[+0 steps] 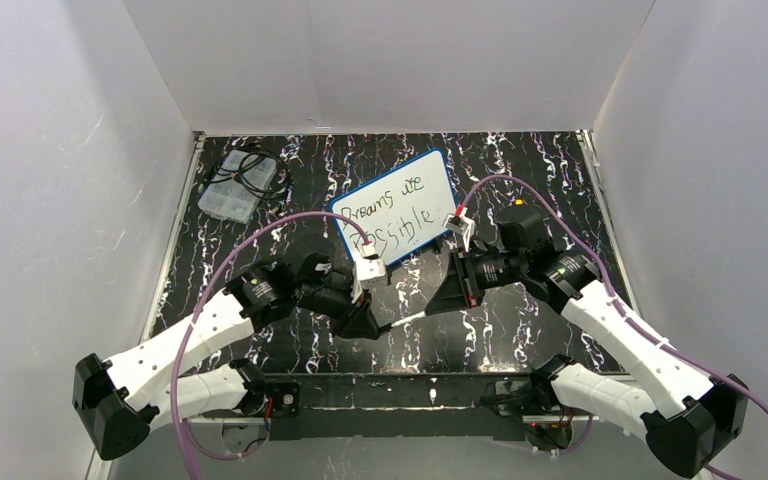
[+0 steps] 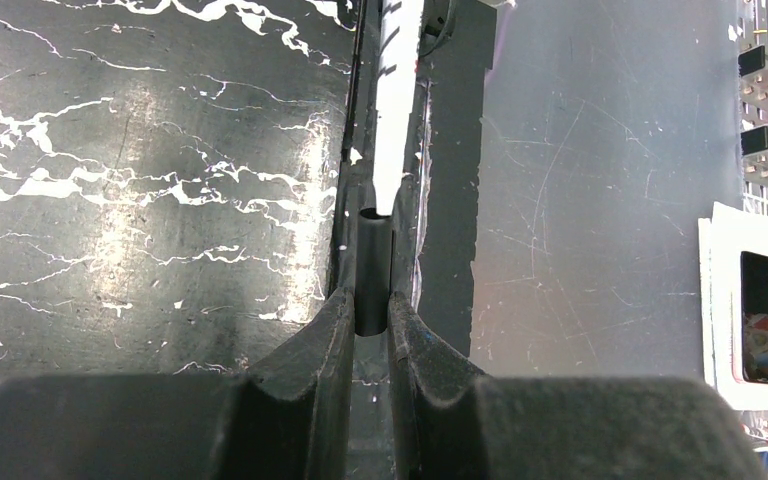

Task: Write a sentence on the whiteboard
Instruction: Close the whiteboard marker at the center of the board.

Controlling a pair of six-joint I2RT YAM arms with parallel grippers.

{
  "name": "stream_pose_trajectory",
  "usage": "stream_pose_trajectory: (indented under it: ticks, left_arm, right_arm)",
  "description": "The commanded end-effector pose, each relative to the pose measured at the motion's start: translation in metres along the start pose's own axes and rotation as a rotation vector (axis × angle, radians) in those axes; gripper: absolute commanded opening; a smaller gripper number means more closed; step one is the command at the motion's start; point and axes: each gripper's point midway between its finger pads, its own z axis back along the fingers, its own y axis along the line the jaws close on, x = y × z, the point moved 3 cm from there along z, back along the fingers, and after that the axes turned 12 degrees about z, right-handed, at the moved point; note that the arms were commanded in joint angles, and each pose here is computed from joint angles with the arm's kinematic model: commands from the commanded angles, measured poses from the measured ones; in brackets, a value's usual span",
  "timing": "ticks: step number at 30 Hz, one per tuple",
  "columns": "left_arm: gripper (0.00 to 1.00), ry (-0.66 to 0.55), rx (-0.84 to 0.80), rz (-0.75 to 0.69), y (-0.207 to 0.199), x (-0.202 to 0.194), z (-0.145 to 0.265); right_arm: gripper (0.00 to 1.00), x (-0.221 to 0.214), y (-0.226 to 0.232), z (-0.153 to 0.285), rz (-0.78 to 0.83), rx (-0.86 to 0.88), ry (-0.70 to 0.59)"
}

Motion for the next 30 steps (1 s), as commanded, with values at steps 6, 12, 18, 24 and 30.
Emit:
stream_pose_trajectory:
  ticks: [6, 12, 18, 24, 30]
  left_arm:
    - [0.00, -0.040, -0.045, -0.044, -0.009, 0.024, 0.002]
    - [0.00, -0.048, -0.059, -0.047, -0.011, 0.028, 0.000]
    - [0.00, -0.068, -0.056, -0.044, -0.010, 0.036, -0.001]
    - [0.00, -0.100, -0.061, -0.044, -0.010, 0.050, -0.005]
    - [0.00, -0.132, -0.062, -0.051, -0.009, 0.063, -0.007]
  right_arm:
    - [0.01, 0.002, 0.003, -0.002, 0.036, 0.042, 0.001]
    - [0.01, -0.001, 0.001, -0.002, 0.032, 0.037, 0.006]
    - [0.01, -0.002, 0.000, -0.004, 0.030, 0.047, 0.008]
    - [0.01, -0.004, 0.000, -0.008, 0.021, 0.069, 0.014]
    - [0.01, -0.008, -0.001, -0.010, 0.018, 0.075, 0.022]
